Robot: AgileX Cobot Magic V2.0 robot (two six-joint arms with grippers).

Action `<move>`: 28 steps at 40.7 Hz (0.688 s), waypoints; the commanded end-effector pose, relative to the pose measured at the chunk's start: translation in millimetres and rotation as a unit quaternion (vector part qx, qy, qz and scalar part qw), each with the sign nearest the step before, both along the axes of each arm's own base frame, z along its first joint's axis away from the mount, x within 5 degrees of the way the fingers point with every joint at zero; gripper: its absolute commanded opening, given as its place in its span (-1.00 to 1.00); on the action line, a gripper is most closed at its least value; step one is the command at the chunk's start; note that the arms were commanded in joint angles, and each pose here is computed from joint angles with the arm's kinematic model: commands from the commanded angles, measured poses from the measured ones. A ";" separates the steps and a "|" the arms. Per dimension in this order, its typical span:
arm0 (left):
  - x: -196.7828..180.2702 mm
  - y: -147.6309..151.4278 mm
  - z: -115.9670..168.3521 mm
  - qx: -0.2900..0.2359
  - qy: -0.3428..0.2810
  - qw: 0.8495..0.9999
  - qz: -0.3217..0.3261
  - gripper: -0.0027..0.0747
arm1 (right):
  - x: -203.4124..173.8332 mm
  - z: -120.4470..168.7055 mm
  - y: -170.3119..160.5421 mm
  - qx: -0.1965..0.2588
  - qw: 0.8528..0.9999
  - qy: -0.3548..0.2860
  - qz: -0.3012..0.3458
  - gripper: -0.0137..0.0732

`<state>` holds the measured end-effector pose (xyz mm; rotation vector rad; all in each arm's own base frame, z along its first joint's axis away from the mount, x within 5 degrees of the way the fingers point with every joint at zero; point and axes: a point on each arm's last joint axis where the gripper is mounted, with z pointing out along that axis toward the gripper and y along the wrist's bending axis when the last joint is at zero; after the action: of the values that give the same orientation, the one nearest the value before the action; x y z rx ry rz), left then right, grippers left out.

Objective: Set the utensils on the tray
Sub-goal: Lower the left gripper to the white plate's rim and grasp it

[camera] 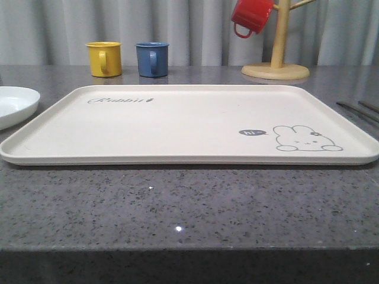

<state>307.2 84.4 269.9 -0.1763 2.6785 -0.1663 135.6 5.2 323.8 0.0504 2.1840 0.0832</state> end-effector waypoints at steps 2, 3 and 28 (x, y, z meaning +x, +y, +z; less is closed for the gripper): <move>10.0 2.1 13.1 -0.003 -0.054 0.998 0.017 -0.01 | 3.6 15.3 -1.2 -0.002 0.999 -0.045 -0.003 0.27; 10.8 2.3 11.8 -0.004 -0.053 0.998 0.018 -0.01 | 3.6 15.3 -1.2 -0.002 0.999 -0.045 -0.003 0.27; 17.5 3.7 0.8 -0.015 -0.037 0.999 0.018 -0.98 | 3.6 15.3 -1.2 -0.002 0.999 -0.045 -0.003 0.27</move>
<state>323.4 89.3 247.2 -0.2232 2.6922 -0.2054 135.6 5.2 323.8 0.0504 2.1840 0.0832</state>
